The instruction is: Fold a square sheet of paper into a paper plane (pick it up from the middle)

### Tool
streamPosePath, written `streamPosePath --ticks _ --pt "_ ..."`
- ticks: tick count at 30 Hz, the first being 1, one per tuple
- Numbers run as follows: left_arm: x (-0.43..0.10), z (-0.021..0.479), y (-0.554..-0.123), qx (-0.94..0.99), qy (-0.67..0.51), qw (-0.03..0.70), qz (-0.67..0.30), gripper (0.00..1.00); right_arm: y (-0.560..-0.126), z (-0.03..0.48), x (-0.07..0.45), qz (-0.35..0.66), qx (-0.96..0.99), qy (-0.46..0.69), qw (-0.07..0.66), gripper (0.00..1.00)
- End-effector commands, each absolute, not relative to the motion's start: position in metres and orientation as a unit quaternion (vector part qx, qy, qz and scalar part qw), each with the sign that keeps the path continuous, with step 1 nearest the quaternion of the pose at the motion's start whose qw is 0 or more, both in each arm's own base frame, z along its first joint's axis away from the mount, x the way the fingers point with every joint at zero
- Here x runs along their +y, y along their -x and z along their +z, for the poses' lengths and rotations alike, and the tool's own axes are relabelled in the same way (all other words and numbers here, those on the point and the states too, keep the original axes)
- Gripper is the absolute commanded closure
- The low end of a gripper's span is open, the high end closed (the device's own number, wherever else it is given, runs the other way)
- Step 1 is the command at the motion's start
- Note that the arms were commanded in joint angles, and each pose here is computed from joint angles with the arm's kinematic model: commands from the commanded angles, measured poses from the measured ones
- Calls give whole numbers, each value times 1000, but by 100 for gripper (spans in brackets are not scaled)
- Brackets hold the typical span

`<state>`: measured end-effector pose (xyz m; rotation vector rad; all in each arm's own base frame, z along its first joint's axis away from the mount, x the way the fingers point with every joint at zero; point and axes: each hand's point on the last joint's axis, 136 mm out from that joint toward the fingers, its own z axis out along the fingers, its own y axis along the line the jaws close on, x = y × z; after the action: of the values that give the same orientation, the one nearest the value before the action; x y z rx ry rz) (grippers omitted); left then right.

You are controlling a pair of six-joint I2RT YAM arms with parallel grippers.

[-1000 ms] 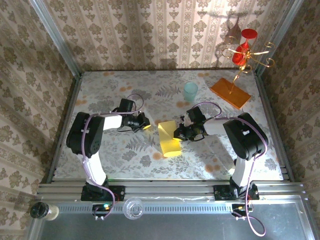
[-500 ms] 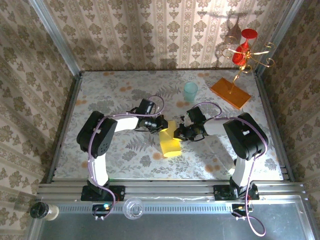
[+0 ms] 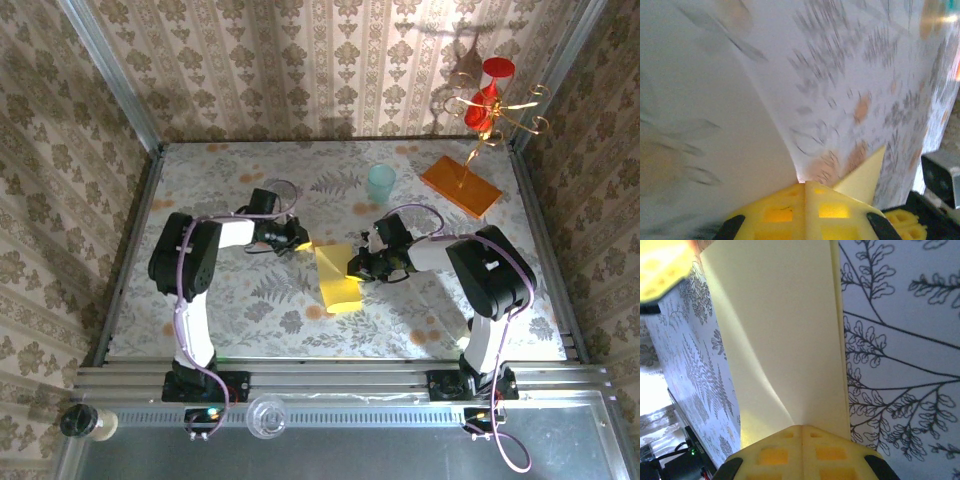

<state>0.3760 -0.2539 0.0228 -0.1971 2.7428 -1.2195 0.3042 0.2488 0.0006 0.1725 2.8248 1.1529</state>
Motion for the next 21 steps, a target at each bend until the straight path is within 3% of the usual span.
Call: streamPosePath --ticks 1,9,15,21 --pt "-228 18 -392 922 77 88 -368 100 -240 -104 158 143 976 -156 -46 94" --pt "-258 82 -385 905 49 129 -402 100 -273 -89 174 188 959 -214 4 94" --pt "-304 80 -343 902 26 89 -423 100 -301 -70 184 209 951 -224 38 94" --pt "-331 66 -302 898 28 42 -437 100 -297 -77 182 202 953 -224 29 94"
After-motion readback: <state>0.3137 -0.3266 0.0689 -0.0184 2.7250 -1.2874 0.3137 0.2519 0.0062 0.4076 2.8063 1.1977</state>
